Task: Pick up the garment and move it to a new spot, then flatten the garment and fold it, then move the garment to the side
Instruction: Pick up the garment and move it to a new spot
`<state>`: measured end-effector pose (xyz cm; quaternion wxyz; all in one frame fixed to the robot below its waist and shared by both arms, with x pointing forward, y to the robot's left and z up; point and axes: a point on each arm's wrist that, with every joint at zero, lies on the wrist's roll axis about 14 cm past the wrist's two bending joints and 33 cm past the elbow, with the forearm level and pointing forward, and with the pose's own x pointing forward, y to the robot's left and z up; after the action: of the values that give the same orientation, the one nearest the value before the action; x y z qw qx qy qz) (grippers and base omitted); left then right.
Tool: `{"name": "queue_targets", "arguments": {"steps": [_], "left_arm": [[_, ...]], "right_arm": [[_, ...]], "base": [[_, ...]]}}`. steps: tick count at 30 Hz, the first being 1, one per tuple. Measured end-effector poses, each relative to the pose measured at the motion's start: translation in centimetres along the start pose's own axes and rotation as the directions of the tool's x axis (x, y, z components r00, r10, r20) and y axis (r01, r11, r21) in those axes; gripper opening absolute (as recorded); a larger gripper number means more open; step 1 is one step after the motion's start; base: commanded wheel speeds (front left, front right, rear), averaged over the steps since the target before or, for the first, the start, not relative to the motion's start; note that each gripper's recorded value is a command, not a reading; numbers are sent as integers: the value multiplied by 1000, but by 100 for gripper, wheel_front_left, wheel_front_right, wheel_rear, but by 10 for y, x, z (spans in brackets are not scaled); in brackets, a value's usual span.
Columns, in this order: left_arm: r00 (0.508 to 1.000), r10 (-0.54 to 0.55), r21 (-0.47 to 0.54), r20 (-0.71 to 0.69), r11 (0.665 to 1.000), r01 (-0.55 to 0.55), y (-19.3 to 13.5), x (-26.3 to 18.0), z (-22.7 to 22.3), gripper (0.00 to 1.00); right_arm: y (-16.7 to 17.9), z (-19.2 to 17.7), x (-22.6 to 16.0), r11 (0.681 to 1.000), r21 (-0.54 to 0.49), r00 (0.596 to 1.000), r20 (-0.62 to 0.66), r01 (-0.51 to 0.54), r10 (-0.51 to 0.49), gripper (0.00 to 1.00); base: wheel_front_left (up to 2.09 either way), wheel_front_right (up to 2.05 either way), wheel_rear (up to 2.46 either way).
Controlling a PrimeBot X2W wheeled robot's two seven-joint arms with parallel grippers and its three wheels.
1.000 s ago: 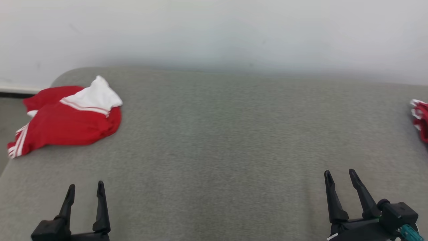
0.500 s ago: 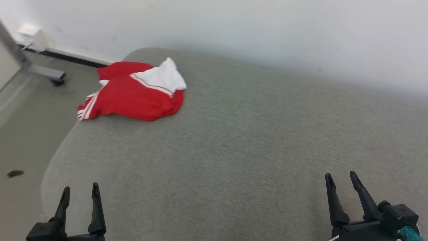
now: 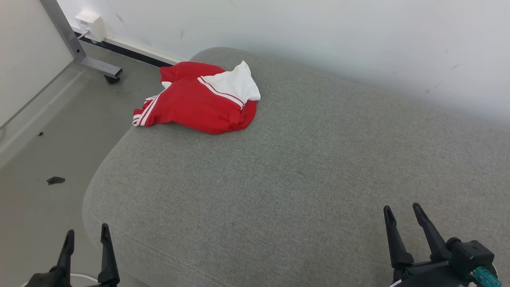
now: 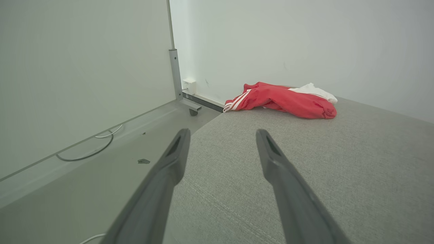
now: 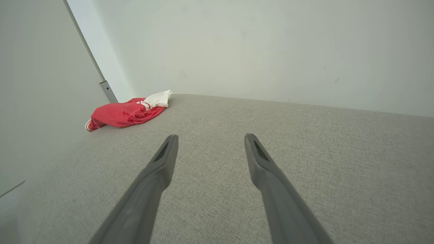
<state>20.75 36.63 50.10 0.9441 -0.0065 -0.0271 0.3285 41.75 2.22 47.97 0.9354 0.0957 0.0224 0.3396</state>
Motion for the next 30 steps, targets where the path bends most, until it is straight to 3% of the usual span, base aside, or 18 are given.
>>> {"name": "queue_targets", "arguments": {"steps": [12,23,30], "left_arm": [[999,-34,-26,26,999,35,-17,19,8,100],[951,-192,-7,241,980,199,-99,142,92,100],[927,-273,24,257,961,276,-162,218,118,100]], "right_arm": [[-23,10,-5,998,-35,998,28,57,-56,100],[-104,28,-6,975,-95,977,97,198,-189,100],[-159,16,-34,939,-97,942,84,331,-324,100]], "base": [[0,0,0],[0,0,0],[0,0,0]]}}
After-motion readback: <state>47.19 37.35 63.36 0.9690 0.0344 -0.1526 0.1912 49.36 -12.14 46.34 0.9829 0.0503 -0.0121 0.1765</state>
